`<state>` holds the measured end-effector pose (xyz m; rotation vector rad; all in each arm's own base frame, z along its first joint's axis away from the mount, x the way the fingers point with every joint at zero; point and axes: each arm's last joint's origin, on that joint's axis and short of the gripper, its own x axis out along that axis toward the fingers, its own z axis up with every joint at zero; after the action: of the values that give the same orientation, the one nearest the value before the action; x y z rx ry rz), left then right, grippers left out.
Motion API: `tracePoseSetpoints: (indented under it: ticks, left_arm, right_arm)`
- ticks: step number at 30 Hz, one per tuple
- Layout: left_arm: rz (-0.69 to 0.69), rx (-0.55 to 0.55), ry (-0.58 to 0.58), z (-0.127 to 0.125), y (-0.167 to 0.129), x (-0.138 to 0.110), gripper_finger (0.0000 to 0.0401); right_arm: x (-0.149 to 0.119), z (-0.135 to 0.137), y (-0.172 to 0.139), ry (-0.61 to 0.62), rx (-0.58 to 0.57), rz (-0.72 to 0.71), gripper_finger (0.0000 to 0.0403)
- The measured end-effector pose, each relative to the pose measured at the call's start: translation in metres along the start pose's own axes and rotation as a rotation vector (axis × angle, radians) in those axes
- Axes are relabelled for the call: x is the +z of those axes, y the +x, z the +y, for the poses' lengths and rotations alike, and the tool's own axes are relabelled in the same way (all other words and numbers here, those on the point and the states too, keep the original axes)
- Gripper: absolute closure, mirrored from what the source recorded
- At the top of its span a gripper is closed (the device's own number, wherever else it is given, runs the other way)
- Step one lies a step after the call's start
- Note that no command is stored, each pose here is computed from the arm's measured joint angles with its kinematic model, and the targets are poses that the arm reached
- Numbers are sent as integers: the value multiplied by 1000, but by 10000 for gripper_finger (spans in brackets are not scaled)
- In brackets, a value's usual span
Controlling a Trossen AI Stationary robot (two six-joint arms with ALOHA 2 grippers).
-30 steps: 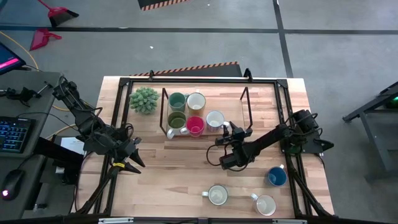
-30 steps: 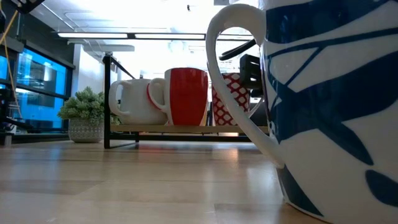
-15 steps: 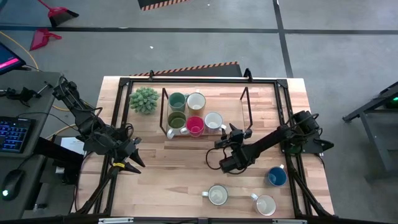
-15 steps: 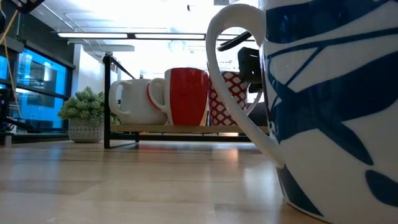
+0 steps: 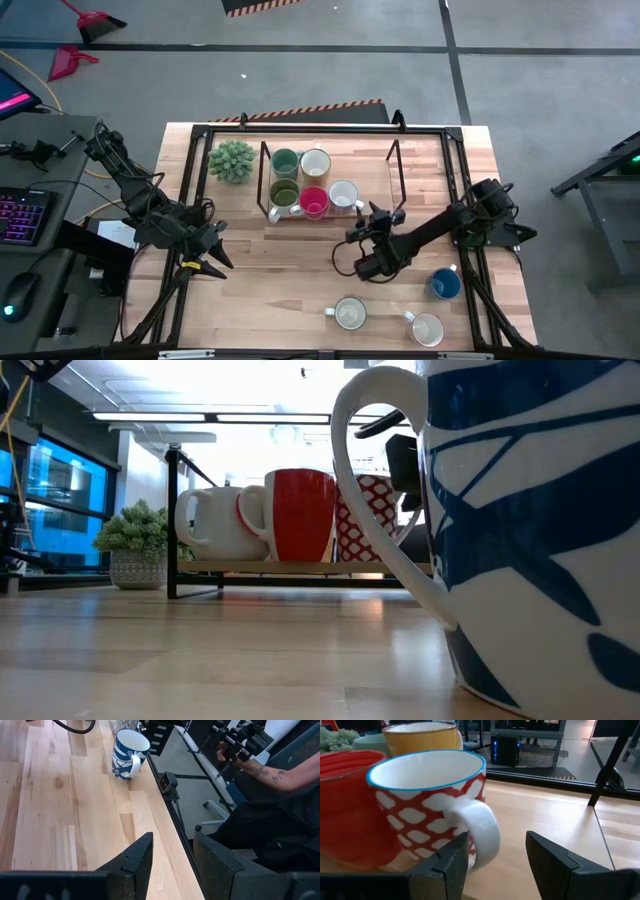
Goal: Place coffee mugs
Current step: Put the dark blue mug on the shelf
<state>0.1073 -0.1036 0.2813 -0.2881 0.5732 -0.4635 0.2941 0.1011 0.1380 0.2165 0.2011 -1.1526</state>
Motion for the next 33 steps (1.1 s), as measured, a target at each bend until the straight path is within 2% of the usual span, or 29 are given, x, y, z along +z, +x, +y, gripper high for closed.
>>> tracePoseSetpoints:
  ticks: [16,21,24,27,33]
  left_arm:
    - [-13,22,0,1,0,0,270]
    - [-21,35,0,1,0,1,270]
    - [-44,70,-1,2,0,1,270]
    - [-80,112,-4,3,0,3,270]
    - [-222,173,-33,6,2,17,270]
  right_arm:
    - [-5,2,-20,-2,71,-22,222]
    - [3,3,-40,71,142,-38,222]
    - [21,0,-59,139,205,-78,222]
    - [48,-4,-79,158,264,-72,222]
    - [127,-29,-112,33,384,-43,222]
